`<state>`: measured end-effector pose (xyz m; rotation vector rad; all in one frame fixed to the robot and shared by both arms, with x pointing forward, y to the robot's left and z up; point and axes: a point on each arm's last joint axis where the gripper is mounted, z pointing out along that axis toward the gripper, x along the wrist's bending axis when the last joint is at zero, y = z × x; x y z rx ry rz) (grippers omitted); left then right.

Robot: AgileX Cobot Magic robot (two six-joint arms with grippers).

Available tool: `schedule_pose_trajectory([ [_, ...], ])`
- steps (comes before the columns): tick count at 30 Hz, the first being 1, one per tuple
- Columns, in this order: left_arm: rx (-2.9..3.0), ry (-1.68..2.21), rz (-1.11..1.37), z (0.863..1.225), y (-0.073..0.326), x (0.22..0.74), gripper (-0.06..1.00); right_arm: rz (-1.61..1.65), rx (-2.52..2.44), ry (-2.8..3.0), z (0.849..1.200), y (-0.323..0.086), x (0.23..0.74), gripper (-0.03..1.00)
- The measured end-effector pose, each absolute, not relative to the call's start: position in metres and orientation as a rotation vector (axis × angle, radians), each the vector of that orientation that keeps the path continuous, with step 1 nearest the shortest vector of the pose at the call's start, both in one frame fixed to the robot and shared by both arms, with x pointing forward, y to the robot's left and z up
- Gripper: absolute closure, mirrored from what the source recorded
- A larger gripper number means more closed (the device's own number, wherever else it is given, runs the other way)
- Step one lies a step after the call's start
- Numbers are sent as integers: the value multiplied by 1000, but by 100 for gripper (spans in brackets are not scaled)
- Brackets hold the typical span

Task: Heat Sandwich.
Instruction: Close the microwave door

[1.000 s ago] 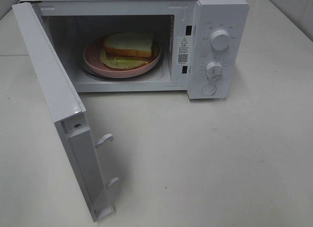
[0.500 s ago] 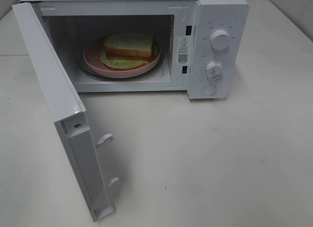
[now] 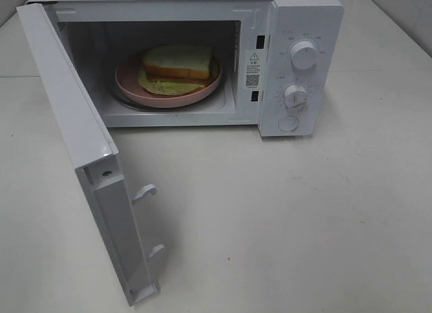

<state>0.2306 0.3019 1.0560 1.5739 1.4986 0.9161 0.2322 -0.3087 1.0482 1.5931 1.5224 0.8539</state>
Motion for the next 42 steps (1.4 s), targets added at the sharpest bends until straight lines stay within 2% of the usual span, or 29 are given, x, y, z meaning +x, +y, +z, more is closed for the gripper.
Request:
schedule_pose_trajectory([
  [42, 1574, 1499, 916, 1056, 302, 231, -2, 857, 1591, 1527, 1048, -308, 232, 21],
])
